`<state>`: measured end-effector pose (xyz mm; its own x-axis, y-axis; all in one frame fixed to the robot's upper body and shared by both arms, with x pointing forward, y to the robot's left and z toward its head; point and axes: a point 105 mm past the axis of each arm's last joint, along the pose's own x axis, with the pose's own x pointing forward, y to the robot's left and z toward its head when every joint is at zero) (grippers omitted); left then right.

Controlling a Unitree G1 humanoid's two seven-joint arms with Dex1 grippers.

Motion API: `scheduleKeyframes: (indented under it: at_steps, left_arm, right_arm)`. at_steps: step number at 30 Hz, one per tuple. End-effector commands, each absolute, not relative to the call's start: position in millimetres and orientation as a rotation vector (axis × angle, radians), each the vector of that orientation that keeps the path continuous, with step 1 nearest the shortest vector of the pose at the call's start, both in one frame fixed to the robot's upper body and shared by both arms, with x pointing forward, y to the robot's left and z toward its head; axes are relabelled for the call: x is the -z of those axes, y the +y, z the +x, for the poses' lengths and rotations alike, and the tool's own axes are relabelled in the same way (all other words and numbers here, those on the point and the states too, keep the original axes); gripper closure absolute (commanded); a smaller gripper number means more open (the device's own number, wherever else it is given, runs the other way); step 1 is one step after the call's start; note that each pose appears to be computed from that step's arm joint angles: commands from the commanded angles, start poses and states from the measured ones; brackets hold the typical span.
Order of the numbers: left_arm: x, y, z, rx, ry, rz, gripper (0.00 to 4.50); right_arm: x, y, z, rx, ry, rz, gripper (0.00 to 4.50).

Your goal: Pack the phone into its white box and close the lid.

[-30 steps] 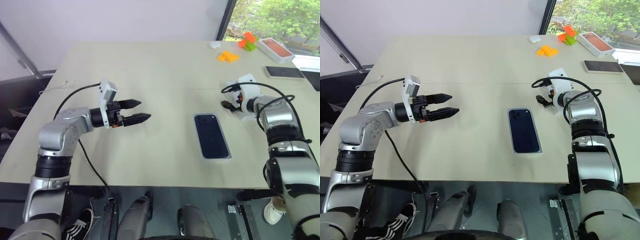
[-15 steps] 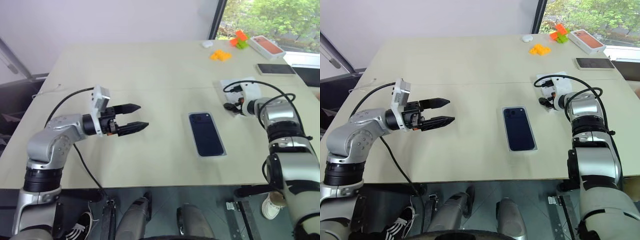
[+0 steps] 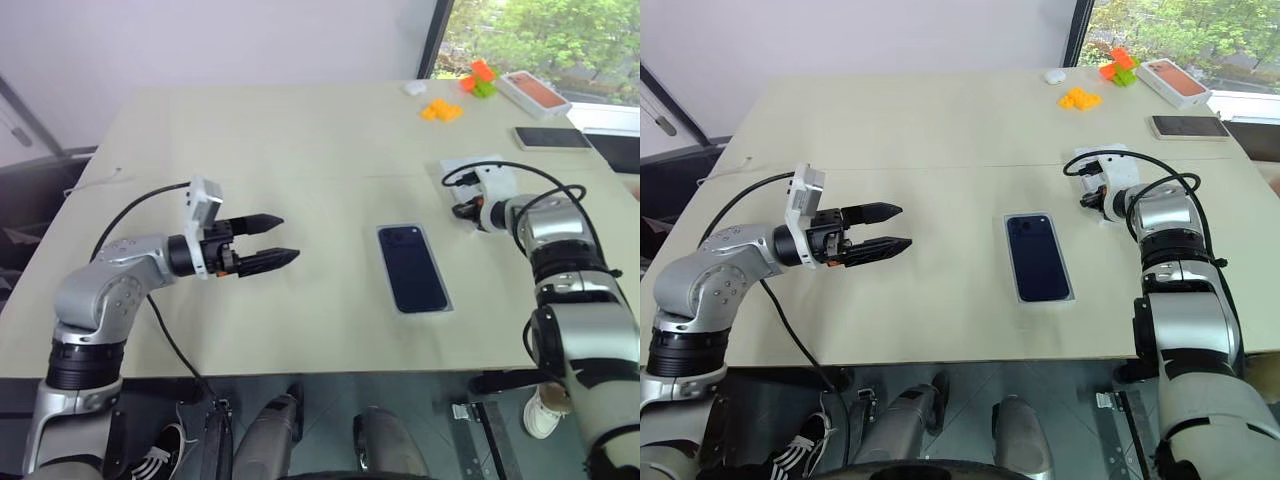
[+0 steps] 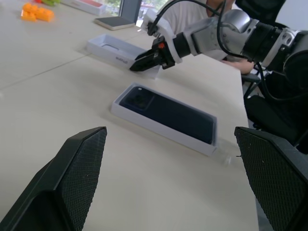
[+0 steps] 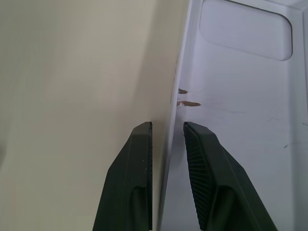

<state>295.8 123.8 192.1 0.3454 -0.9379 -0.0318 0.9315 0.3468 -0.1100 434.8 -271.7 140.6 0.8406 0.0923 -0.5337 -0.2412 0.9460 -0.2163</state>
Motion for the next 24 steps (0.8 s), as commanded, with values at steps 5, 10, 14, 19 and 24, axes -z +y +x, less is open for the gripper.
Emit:
scheduleKeyframes:
  at_steps: [5, 10, 14, 19, 24]
  left_arm:
    - [-195.8, 114.7, 289.4, 1.234, 0.066, -0.081, 0.00]
    - [-194.4, 113.3, 287.2, 1.223, 0.065, -0.080, 0.00]
    - [-192.8, 112.0, 286.8, 1.208, 0.070, -0.088, 0.00]
    - [-193.2, 111.2, 286.8, 1.197, 0.066, -0.084, 0.00]
    - [-192.4, 113.7, 289.8, 1.178, 0.079, -0.094, 0.00]
  right_arm:
    - [-162.8, -272.3, 443.1, -0.174, 0.514, -0.344, 3.41]
    - [-155.0, -269.9, 443.7, -0.186, 0.550, -0.400, 3.41]
    - [-157.1, -268.5, 446.0, -0.178, 0.550, -0.390, 3.41]
    - [-147.6, -271.3, 442.6, -0.189, 0.587, -0.404, 4.44]
    - [-168.7, -264.1, 449.4, -0.202, 0.506, -0.370, 4.44]
